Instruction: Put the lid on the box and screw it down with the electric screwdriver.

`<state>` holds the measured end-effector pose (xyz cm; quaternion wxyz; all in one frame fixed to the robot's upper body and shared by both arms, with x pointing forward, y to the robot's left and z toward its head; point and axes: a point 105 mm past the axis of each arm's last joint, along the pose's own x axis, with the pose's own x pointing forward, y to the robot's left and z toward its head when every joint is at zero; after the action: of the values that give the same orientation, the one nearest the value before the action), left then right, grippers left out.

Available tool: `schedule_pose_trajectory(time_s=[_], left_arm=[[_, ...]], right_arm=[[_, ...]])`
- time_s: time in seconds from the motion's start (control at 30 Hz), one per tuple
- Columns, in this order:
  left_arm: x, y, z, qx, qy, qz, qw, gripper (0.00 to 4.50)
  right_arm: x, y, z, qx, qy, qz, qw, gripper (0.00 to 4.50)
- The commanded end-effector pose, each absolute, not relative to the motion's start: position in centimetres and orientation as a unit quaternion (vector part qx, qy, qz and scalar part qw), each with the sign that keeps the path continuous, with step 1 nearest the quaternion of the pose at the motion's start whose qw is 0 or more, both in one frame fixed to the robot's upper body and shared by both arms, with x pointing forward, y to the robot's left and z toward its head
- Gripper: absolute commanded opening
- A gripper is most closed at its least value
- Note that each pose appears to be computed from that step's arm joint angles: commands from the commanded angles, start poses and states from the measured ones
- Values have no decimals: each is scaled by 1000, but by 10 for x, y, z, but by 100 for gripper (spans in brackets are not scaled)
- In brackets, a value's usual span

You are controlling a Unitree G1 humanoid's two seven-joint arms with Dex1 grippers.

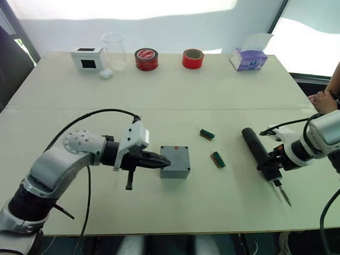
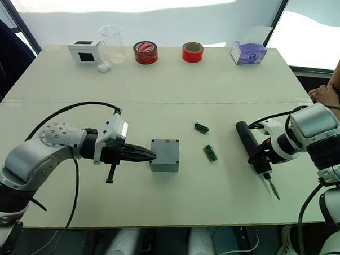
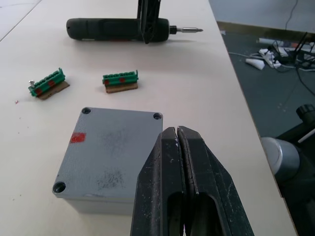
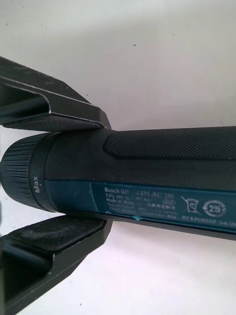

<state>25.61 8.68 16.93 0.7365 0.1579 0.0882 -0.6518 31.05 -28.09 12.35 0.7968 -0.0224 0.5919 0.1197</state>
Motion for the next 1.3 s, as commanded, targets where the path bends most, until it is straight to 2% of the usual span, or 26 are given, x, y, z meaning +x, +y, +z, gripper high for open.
schedule_pose_trajectory(time_s=[0.03,0.07,0.13,0.2,0.23,0.3,0.33,0.47,0.6,1.0,1.1,1.3], left_arm=[[264,99,178,172,74,-629,754,0],[267,104,178,172,79,-624,758,0],[270,109,178,170,83,-619,762,0],[272,110,179,169,84,-620,762,0],[273,111,179,169,86,-619,762,0],[278,114,177,171,93,-616,763,0],[281,115,176,172,96,-615,764,0],[291,114,176,173,97,-615,763,0],[298,102,176,180,87,-630,751,0],[302,61,143,230,89,-675,695,0],[305,59,131,248,96,-673,690,0],[310,61,130,244,94,-668,696,0]], right_arm=[[351,-279,181,-37,461,133,877,178],[363,-268,211,-23,392,162,905,178],[368,-248,250,17,299,220,928,178],[365,-230,271,32,206,271,940,178],[361,-221,285,33,137,290,947,178],[345,-200,306,49,3,323,945,178],[336,-192,307,65,-29,335,939,178],[316,-153,297,111,-78,368,920,178],[301,-120,277,78,-98,389,913,178],[294,-95,252,59,-101,403,908,178],[294,-92,246,57,-96,404,908,178],[295,-90,237,54,-91,398,911,178]])
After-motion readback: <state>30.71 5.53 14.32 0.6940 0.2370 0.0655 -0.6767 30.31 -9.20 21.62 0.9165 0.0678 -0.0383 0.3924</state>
